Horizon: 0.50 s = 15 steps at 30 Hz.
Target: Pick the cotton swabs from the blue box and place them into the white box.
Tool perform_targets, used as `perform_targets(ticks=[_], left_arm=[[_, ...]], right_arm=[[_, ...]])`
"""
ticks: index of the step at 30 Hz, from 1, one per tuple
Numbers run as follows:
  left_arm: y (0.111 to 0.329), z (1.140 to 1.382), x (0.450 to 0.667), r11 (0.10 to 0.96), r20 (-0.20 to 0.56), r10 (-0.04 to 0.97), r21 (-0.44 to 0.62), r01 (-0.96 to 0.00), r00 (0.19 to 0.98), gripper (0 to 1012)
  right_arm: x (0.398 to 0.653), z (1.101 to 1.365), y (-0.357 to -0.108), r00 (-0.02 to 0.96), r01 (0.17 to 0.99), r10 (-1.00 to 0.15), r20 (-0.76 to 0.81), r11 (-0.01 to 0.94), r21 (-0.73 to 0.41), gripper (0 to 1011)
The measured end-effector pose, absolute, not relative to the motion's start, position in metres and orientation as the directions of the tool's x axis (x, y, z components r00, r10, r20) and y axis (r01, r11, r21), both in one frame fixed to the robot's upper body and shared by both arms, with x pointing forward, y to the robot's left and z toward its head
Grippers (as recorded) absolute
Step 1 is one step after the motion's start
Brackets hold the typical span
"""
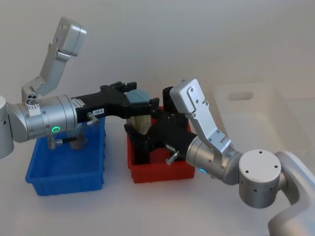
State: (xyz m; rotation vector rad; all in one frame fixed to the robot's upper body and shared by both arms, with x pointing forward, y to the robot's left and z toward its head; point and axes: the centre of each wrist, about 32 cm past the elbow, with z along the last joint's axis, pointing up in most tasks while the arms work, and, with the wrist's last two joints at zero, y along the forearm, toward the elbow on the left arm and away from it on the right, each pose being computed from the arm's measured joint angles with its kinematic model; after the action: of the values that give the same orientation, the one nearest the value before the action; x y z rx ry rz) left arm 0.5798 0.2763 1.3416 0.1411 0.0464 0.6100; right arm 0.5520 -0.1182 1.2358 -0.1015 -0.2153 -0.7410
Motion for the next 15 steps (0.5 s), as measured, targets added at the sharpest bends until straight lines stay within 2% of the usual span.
perform_targets(ticks=[15], left_arm=[[0.2764, 1.3416, 0.5798, 0.810, -0.002, 0.574, 0.146, -0.568, 0.819, 1004]], right_arm=[[0.5446, 1.2378, -0.1213, 0.670, 0.724, -0.698, 0.252, 0.689, -0.017, 649]])
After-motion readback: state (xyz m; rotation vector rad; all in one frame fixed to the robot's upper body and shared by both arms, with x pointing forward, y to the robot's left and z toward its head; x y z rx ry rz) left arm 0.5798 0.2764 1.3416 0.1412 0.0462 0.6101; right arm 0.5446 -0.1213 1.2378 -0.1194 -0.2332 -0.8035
